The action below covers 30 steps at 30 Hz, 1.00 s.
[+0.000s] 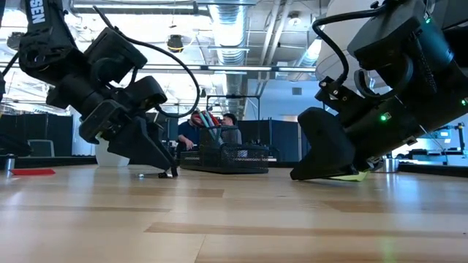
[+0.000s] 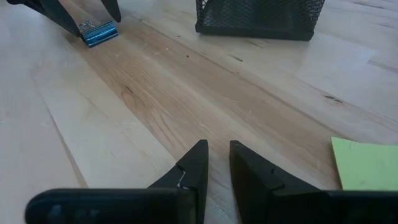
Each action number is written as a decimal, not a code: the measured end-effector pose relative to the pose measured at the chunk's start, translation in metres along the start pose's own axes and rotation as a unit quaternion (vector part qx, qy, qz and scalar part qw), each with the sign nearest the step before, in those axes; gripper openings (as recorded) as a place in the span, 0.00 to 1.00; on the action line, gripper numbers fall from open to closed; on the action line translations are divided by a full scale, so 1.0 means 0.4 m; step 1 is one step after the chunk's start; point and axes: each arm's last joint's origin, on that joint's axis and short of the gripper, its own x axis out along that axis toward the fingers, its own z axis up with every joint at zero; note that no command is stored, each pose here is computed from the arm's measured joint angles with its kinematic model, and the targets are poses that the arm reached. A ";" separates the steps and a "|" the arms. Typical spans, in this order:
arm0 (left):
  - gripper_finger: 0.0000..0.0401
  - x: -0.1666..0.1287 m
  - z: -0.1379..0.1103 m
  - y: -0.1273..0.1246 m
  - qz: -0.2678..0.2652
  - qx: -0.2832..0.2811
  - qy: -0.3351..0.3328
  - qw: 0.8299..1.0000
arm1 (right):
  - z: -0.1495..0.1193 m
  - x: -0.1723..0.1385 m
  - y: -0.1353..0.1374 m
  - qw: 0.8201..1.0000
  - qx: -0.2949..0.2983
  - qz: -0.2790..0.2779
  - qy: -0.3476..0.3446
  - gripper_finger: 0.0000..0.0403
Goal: Pick and place office supplies into organizer
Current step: Put the black binder clip into the desk organizer
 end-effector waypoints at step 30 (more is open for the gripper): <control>0.49 0.001 -0.006 0.001 0.014 -0.013 0.016 1.000 | 0.000 0.000 0.000 1.000 0.000 0.000 0.001 0.15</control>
